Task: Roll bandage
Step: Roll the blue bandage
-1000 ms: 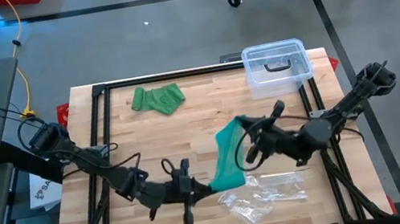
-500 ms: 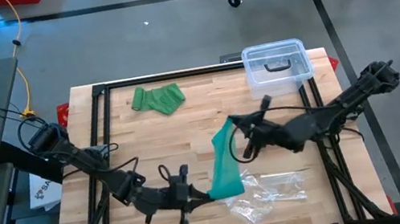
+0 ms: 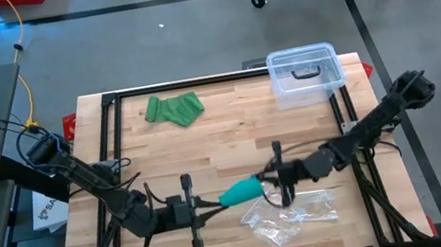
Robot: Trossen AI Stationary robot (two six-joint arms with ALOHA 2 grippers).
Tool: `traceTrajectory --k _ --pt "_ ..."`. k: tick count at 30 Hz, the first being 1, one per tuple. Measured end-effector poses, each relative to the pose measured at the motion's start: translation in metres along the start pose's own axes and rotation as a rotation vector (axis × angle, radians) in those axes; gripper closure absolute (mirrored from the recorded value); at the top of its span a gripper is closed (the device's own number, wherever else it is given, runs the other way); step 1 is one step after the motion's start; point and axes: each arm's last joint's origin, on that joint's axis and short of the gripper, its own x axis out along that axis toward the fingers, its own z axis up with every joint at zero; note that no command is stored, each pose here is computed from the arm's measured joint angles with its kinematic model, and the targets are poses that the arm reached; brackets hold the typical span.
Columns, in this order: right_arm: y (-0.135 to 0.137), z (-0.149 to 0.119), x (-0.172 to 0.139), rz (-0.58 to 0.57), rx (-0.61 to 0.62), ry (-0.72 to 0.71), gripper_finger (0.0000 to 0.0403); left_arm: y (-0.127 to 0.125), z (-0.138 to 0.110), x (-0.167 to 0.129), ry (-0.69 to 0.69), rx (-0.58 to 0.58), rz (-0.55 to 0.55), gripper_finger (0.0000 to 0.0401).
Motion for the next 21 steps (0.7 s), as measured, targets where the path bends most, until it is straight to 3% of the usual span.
traceTrajectory --k 5,10,16,21 --pt "0.035 0.000 0.008 0.079 0.003 -0.059 0.0403 0.012 -0.002 0.009 0.012 0.009 0.087 0.0400" --pt "0.056 0.027 0.009 0.124 -0.022 -0.113 0.0403 0.019 -0.005 0.015 0.035 0.025 0.139 0.0400" --pt "0.058 0.048 -0.003 0.015 -0.114 -0.021 0.0403 0.016 -0.006 0.013 0.047 0.025 0.100 0.0400" --pt "0.055 0.062 -0.006 0.120 -0.161 0.073 0.0403 0.019 -0.012 0.014 0.092 0.000 0.136 0.0400"
